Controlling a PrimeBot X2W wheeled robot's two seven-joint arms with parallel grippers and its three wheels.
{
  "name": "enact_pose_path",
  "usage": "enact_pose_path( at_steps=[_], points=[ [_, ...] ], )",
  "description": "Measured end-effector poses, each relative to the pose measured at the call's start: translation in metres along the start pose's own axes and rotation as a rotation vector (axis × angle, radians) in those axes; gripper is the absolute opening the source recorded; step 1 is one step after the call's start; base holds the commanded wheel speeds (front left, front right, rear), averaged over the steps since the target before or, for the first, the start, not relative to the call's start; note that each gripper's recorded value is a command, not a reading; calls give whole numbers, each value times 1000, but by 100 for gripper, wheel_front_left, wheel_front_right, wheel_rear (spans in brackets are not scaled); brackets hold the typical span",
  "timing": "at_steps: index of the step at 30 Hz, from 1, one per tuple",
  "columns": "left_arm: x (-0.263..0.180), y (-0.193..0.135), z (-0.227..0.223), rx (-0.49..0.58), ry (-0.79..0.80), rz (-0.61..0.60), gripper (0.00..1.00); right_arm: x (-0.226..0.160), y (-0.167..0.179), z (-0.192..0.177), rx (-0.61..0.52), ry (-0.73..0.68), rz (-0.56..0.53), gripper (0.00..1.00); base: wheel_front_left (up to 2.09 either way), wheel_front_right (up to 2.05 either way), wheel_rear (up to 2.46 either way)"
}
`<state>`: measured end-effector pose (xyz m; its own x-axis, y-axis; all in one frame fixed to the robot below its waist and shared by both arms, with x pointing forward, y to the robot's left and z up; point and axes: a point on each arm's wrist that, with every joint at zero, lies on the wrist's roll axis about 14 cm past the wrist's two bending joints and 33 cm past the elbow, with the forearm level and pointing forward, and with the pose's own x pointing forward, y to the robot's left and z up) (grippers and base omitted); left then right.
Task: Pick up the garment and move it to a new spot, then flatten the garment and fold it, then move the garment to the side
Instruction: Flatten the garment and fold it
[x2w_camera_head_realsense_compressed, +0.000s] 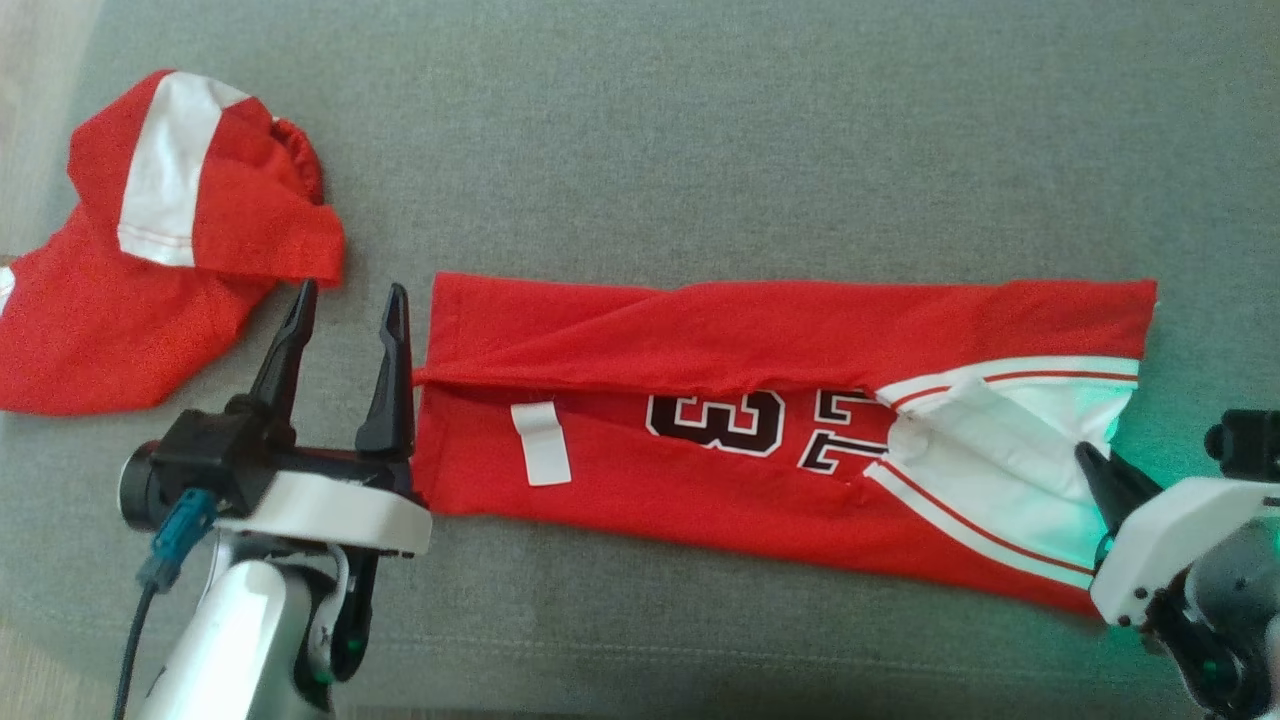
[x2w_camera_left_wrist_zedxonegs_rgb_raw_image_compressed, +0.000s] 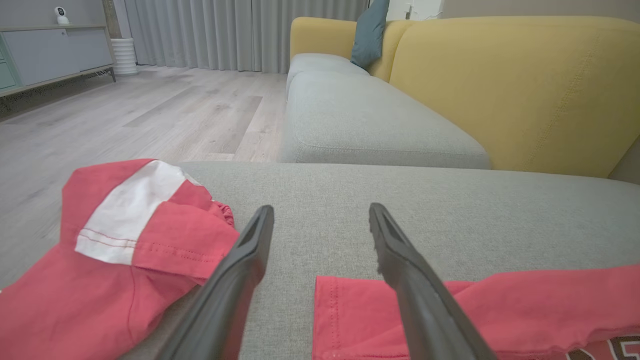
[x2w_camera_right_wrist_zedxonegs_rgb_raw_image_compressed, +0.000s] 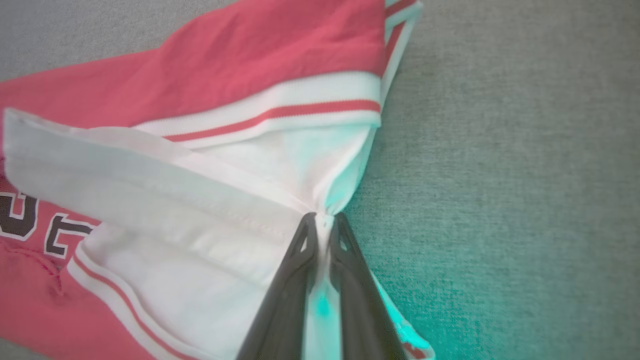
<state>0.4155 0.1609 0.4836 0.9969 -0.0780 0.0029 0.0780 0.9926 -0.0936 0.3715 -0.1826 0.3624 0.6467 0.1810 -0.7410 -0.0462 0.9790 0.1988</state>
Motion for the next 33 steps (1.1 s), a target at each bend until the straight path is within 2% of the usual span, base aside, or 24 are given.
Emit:
enact_pose_path(
  at_steps=[6,14,18,22,23,28,33],
  points=[
    [-6,0,13,3,-36,8,100,-19,-15,9,15,-56,-44,0,0,0,0],
    [-24,-4,22,10,-59,5,100,-56,-66,30,4,-166,-187,0,0,0,0],
    [-28,-3,28,11,-75,12,100,-64,-65,42,-21,-206,-186,0,0,0,0],
    [-37,0,29,12,-74,25,100,-69,-22,65,-105,-271,-84,0,0,0,0],
    [-37,0,29,12,-74,25,100,-69,-22,65,-105,-271,-84,0,0,0,0],
    [-44,3,31,12,-81,37,100,-73,65,90,-208,-334,121,0,0,0,0],
    [-49,6,32,6,-84,53,100,-60,148,77,-210,-279,353,0,0,0,0]
  ],
)
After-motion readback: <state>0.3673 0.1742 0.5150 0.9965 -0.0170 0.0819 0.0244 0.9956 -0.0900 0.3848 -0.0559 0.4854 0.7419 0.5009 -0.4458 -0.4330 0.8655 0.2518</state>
